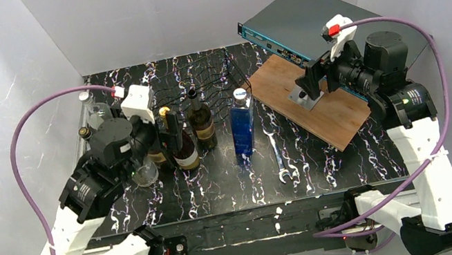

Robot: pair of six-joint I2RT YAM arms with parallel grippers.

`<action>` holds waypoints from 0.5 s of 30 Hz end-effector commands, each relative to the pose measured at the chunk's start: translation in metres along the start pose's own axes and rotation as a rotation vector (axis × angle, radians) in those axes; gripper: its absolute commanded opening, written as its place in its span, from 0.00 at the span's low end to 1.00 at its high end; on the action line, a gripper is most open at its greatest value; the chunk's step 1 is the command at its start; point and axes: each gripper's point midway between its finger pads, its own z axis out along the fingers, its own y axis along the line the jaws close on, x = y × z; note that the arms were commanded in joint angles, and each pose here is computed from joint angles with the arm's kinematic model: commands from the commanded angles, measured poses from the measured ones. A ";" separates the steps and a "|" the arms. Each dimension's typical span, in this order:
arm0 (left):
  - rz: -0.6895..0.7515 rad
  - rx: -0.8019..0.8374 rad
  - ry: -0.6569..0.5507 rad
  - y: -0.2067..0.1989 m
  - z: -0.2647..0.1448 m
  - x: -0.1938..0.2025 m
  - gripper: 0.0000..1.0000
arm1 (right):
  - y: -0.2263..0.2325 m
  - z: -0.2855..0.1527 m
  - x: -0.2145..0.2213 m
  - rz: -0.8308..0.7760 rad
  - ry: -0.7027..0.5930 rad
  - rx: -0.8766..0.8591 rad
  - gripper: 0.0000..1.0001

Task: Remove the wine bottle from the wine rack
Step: Reset both arms

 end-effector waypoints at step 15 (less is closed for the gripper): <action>-0.211 0.019 -0.076 0.018 -0.003 -0.028 0.98 | -0.046 -0.019 -0.040 0.127 -0.132 0.287 0.98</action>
